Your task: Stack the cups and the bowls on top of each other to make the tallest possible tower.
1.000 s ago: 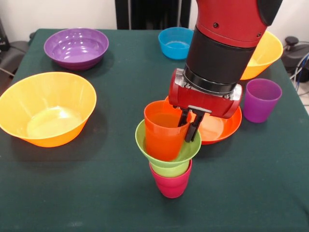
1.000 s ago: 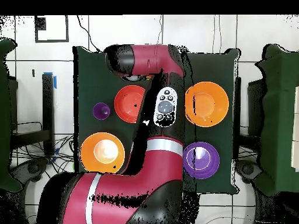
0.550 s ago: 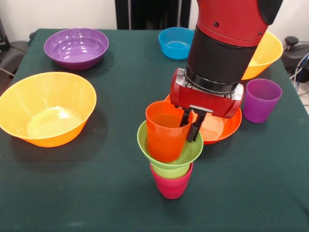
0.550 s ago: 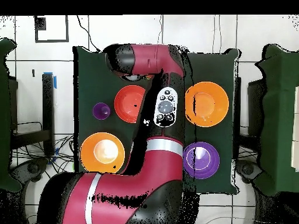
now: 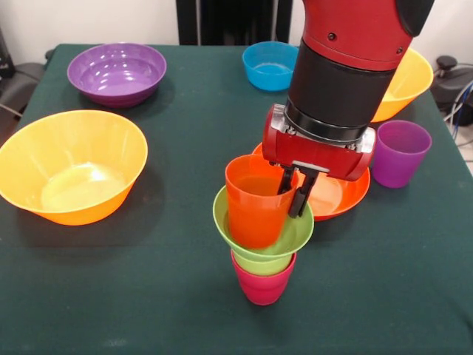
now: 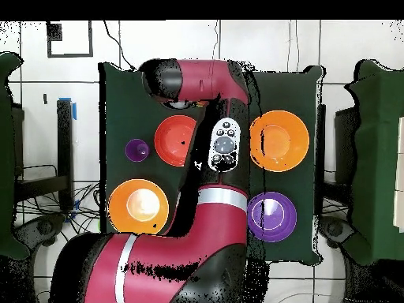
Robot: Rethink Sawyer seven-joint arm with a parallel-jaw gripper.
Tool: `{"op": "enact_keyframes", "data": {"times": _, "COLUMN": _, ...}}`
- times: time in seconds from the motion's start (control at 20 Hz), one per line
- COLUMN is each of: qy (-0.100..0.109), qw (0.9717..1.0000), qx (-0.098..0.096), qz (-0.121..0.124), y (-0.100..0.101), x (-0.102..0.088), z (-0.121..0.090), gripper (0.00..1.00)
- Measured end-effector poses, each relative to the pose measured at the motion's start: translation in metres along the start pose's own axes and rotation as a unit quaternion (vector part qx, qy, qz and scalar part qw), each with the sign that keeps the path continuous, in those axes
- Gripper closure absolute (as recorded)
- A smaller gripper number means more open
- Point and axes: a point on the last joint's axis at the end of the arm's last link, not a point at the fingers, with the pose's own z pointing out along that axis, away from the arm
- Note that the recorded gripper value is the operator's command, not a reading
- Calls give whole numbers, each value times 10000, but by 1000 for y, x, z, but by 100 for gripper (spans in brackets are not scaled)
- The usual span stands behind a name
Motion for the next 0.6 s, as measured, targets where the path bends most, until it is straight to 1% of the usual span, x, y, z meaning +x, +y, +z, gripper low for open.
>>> {"op": "enact_keyframes", "data": {"times": 0.05, "qy": 1, "qw": 10000, "qx": -15, "qz": 13, "y": 0, "x": 0, "z": -1, "gripper": 0}}
{"op": "enact_keyframes", "data": {"times": 0.6, "qy": 15, "qw": 9999, "qx": -87, "qz": 75, "y": 3, "x": -2, "z": -2, "gripper": 0}}
